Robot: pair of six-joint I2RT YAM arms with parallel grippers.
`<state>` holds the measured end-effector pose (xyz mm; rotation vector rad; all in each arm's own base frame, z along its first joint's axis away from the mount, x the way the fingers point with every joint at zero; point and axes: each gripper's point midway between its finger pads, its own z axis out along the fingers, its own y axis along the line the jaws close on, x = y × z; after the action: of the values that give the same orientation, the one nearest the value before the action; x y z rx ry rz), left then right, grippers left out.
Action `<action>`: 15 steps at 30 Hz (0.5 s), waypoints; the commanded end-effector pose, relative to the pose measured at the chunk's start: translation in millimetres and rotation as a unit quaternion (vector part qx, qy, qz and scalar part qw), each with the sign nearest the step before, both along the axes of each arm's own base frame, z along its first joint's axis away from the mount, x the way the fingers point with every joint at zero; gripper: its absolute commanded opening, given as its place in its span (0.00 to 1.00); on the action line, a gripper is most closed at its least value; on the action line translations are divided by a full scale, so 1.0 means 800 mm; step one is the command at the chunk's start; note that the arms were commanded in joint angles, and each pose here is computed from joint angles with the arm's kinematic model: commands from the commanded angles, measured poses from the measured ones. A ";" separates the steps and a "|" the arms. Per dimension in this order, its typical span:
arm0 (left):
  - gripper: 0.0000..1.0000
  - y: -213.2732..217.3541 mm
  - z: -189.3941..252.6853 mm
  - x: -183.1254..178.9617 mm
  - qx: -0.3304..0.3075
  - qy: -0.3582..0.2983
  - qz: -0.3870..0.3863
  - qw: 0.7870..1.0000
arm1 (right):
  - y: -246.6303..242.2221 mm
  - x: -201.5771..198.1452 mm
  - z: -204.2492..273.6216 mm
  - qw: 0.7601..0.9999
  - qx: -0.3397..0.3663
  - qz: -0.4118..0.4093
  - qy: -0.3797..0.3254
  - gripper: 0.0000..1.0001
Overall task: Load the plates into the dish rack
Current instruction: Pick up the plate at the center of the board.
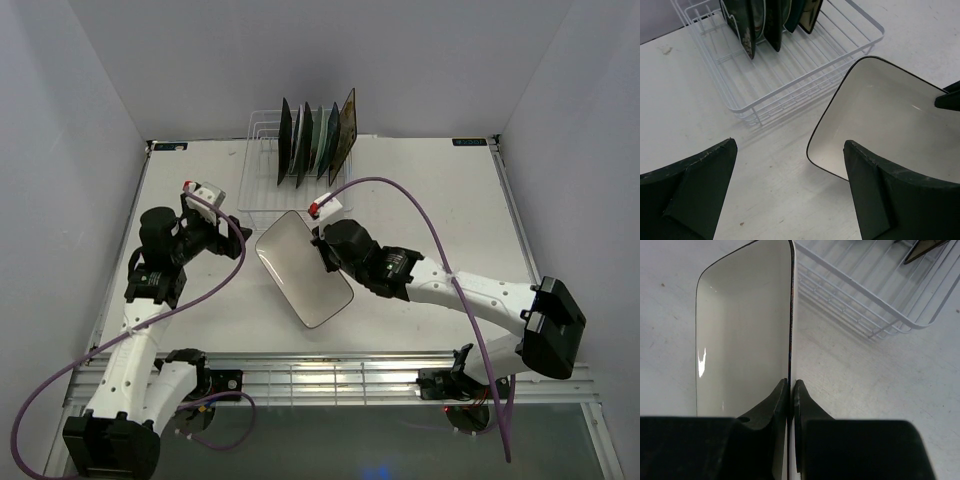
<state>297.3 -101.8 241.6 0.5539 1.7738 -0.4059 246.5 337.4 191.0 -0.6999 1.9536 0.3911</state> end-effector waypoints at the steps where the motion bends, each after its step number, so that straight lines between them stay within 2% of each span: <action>1: 0.98 0.020 0.019 0.006 -0.013 -0.024 0.042 0.999 | 0.020 0.023 0.106 0.991 0.115 -0.032 -0.064 0.08; 8: 0.98 0.024 0.011 0.016 -0.027 0.005 0.040 0.999 | 0.016 0.030 0.135 0.989 0.119 -0.051 -0.073 0.08; 15: 0.98 0.086 0.030 0.050 -0.031 0.005 0.135 0.990 | 0.023 0.048 0.171 0.985 0.125 -0.077 -0.091 0.08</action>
<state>324.4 -54.4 239.3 0.3434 1.8475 -0.3246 264.7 339.4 235.1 -0.6248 1.9312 0.3188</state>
